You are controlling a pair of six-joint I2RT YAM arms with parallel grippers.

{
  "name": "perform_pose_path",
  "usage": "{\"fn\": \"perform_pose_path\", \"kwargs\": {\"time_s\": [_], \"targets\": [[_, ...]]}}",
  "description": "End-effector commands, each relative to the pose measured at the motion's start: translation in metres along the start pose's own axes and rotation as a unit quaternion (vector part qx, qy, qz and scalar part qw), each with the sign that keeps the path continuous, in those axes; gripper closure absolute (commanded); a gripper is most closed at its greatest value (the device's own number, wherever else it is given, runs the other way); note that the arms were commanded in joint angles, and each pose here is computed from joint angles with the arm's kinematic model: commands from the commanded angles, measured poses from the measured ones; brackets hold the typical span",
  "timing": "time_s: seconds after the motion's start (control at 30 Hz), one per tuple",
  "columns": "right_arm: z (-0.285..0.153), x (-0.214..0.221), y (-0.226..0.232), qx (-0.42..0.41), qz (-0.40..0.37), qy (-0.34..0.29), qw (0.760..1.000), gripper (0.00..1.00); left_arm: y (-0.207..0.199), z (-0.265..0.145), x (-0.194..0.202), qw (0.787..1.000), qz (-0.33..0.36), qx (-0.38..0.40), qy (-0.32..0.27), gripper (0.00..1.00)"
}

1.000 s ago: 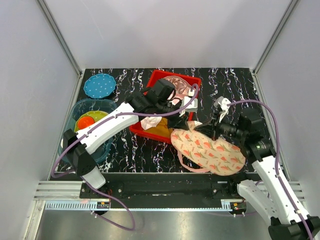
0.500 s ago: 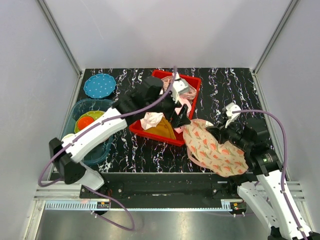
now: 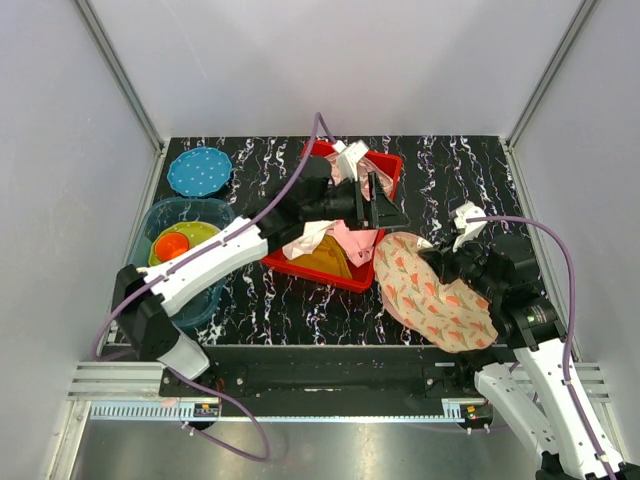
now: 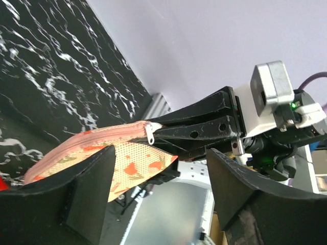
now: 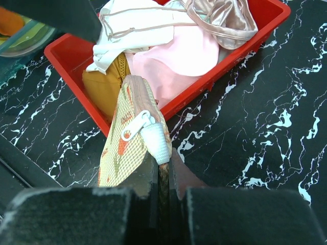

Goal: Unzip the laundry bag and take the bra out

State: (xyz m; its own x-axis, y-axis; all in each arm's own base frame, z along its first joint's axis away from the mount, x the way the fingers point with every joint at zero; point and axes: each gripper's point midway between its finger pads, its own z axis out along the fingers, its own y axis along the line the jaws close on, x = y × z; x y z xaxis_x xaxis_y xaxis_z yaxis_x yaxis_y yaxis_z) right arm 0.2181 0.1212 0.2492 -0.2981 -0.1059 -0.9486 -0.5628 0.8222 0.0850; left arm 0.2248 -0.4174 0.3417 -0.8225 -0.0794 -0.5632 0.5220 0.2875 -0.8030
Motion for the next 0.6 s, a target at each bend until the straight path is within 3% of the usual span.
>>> {"fn": "perform_pose_path", "kwargs": {"time_s": [0.0, 0.17, 0.3, 0.57], "targets": [[-0.007, -0.012, -0.002, 0.013, -0.008, -0.010, 1.000, 1.00, -0.021, 0.019, 0.009, 0.996, -0.065, 0.055, 0.023, 0.28], [-0.002, -0.009, -0.001, 0.004, -0.007, 0.000, 1.000, 1.00, -0.026, 0.043, 0.030, 0.991, -0.085, 0.081, 0.064, 0.34], [-0.003, -0.016, -0.002, 0.006, -0.014, -0.015, 1.000, 1.00, -0.023, 0.049, 0.032, 0.991, -0.084, 0.077, 0.065, 0.36], [-0.001, -0.015, 0.000, 0.000, -0.016, -0.011, 1.000, 1.00, -0.021, 0.053, 0.031, 0.992, -0.085, 0.072, 0.067, 0.51]]}}
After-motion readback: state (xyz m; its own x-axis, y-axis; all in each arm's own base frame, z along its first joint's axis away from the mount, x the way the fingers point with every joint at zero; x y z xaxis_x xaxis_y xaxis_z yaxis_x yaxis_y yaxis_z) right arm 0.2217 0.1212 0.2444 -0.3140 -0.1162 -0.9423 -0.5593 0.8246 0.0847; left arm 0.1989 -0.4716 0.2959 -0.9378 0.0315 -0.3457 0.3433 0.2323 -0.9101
